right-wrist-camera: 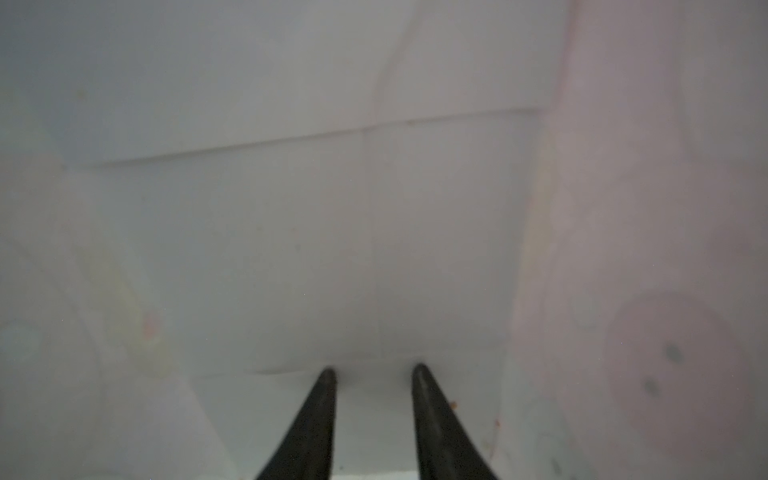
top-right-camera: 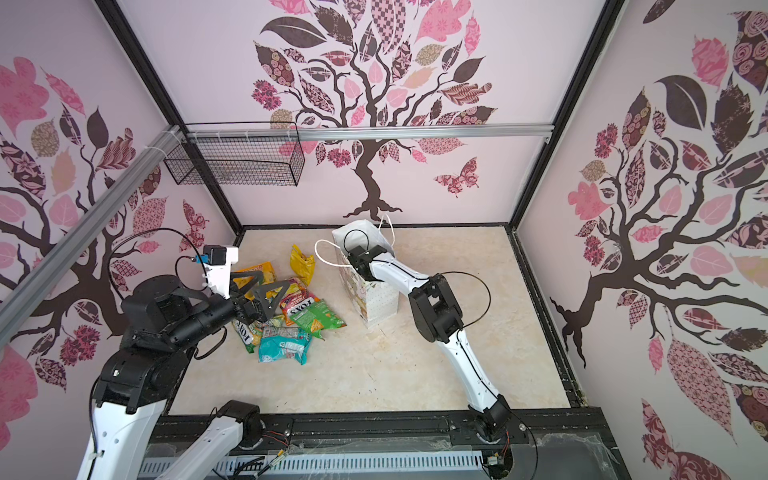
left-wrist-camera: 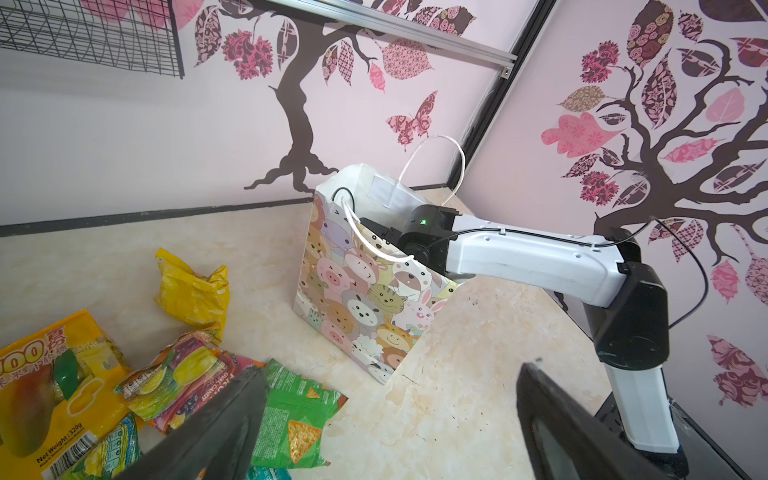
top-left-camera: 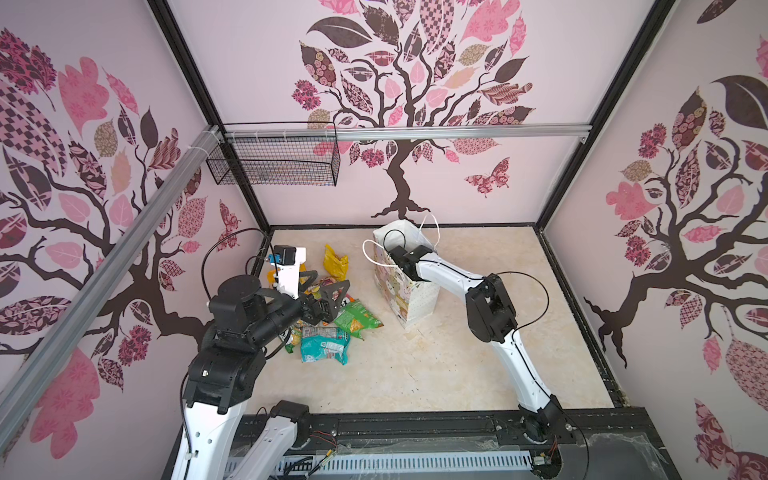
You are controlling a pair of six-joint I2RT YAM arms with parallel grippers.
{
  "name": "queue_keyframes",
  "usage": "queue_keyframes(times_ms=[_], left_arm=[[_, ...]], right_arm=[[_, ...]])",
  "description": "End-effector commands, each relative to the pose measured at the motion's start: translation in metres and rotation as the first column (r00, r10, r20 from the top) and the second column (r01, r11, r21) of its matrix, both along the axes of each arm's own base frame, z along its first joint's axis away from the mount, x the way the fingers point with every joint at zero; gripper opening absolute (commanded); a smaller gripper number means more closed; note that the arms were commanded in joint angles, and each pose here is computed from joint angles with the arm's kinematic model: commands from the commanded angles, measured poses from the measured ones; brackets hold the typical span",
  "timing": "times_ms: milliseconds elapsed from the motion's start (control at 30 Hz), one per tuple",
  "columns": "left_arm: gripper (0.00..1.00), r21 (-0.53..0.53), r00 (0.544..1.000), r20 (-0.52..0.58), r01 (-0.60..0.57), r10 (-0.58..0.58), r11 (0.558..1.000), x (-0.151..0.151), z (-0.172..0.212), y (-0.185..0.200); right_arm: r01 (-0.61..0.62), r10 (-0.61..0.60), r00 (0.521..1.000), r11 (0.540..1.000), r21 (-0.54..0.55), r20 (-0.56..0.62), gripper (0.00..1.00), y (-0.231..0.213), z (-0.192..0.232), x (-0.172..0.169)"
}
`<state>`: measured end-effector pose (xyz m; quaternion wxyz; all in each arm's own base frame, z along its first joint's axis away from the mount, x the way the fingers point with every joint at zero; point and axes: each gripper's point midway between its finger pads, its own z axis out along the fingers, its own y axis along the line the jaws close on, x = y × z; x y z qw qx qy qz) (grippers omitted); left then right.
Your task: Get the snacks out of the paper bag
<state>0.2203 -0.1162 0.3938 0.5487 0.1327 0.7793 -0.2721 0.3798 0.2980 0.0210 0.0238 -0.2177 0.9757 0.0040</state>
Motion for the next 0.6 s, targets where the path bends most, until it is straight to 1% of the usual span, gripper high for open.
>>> queue_keyframes(times_ms=[0,100,133,433,567], left_arm=[[0.95,-0.007,1.000,-0.010,-0.002,0.002,1.000,0.006,-0.007,-0.002],[0.95,-0.012,1.000,-0.014,0.000,0.000,1.000,0.006,-0.008,-0.002],[0.96,-0.014,1.000,-0.013,-0.001,0.001,1.000,0.006,-0.007,-0.002],[0.96,-0.018,1.000,-0.017,-0.014,0.013,1.000,0.008,-0.008,-0.001],[0.96,-0.020,1.000,-0.020,-0.015,0.015,1.000,0.010,-0.009,-0.001]], right_arm=[[-0.003,0.003,0.999,1.000,-0.008,0.043,0.23,-0.003,0.026,0.006],[-0.003,0.003,0.999,1.000,-0.001,0.054,0.05,-0.003,0.037,0.006],[-0.001,-0.001,0.996,1.000,0.024,0.086,0.00,0.001,0.050,0.012],[0.002,-0.008,0.989,0.999,0.042,0.144,0.00,-0.002,0.086,0.014],[-0.001,-0.017,0.981,0.996,0.092,0.193,0.00,0.003,0.116,0.017]])
